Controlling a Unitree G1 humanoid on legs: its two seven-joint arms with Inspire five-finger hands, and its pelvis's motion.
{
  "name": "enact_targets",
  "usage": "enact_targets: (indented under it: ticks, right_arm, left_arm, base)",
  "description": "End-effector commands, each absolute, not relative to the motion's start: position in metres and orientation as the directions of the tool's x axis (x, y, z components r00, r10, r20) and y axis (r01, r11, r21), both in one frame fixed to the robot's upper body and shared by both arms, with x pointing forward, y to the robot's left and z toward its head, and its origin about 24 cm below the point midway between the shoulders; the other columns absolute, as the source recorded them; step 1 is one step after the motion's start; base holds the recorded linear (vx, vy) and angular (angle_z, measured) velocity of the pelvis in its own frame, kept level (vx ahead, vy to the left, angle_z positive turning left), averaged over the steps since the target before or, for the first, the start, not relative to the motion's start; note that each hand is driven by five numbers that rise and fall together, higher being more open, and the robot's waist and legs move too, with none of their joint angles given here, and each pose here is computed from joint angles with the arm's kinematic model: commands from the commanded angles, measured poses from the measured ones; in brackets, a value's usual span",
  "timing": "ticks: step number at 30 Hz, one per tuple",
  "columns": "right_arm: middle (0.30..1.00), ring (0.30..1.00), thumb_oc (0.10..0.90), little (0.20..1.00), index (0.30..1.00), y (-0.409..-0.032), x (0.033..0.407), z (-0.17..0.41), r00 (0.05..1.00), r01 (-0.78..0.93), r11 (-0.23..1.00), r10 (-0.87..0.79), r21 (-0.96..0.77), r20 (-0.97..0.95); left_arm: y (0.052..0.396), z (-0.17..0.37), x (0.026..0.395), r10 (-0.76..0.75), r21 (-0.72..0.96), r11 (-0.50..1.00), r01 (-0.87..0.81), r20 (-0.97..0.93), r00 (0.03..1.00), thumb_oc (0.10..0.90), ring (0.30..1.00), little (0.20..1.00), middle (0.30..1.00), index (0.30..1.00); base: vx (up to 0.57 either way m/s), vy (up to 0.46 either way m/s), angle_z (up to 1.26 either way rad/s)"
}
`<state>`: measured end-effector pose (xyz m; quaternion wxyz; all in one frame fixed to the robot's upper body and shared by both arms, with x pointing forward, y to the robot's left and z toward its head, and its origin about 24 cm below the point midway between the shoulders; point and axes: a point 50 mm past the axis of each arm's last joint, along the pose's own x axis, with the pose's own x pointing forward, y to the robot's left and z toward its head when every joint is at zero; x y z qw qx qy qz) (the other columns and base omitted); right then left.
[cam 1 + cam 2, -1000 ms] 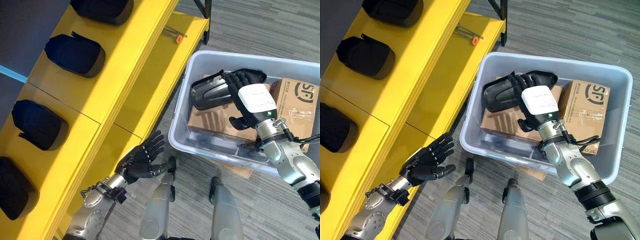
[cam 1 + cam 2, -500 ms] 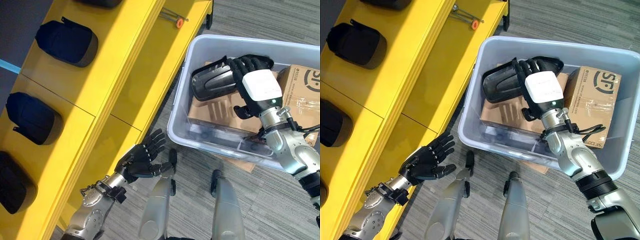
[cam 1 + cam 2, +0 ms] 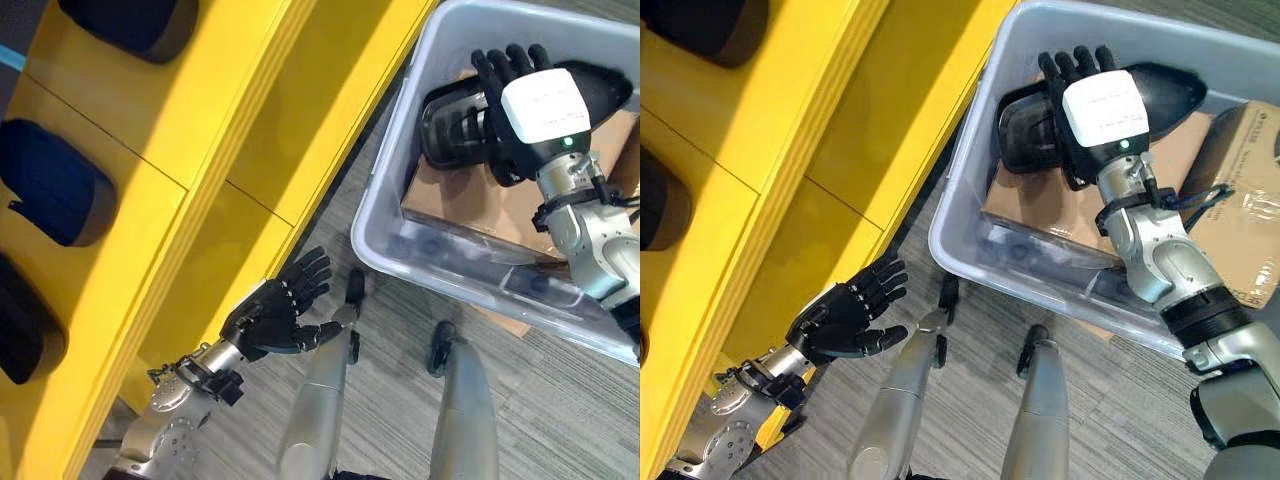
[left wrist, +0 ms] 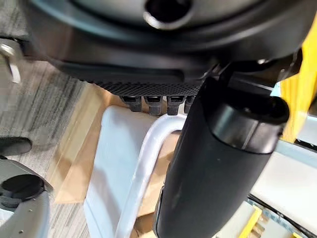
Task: Move parts from the plastic box to the shelf.
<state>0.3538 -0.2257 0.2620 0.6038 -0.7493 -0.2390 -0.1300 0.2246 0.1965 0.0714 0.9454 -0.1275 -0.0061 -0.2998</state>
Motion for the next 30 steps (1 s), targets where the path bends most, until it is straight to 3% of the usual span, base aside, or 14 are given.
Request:
enact_targets:
  ticks: [1,24,30]
  right_arm:
    - [1.0,1.0,0.9,1.0,1.0,-0.227,0.343,0.325,0.693,0.72,-0.159,0.202,-0.675,0.692]
    - [1.0,1.0,0.9,1.0,1.0,-0.254,0.312,0.332,0.417,0.896,-0.165,0.001,-0.412,0.909]
    - [1.0,1.0,0.9,1.0,1.0,-0.258,0.31,0.314,0.465,0.873,-0.141,-0.047,-0.466,0.884]
  left_arm:
    - [0.2,0.103,0.22,-0.545,-0.196,0.778,0.596,0.26,0.797,0.9,1.0,1.0,1.0,1.0]
    - [0.203,0.111,0.218,-0.478,-0.217,0.799,0.561,0.337,0.811,0.9,1.0,1.0,1.0,1.0]
    - [0.202,0.109,0.217,-0.464,-0.243,0.799,0.549,0.332,0.821,0.9,1.0,1.0,1.0,1.0]
  base:
    - [0.02,-0.03,0.06]
    - [-0.01,0.008,-0.02]
    - [-0.02,0.046,-0.11]
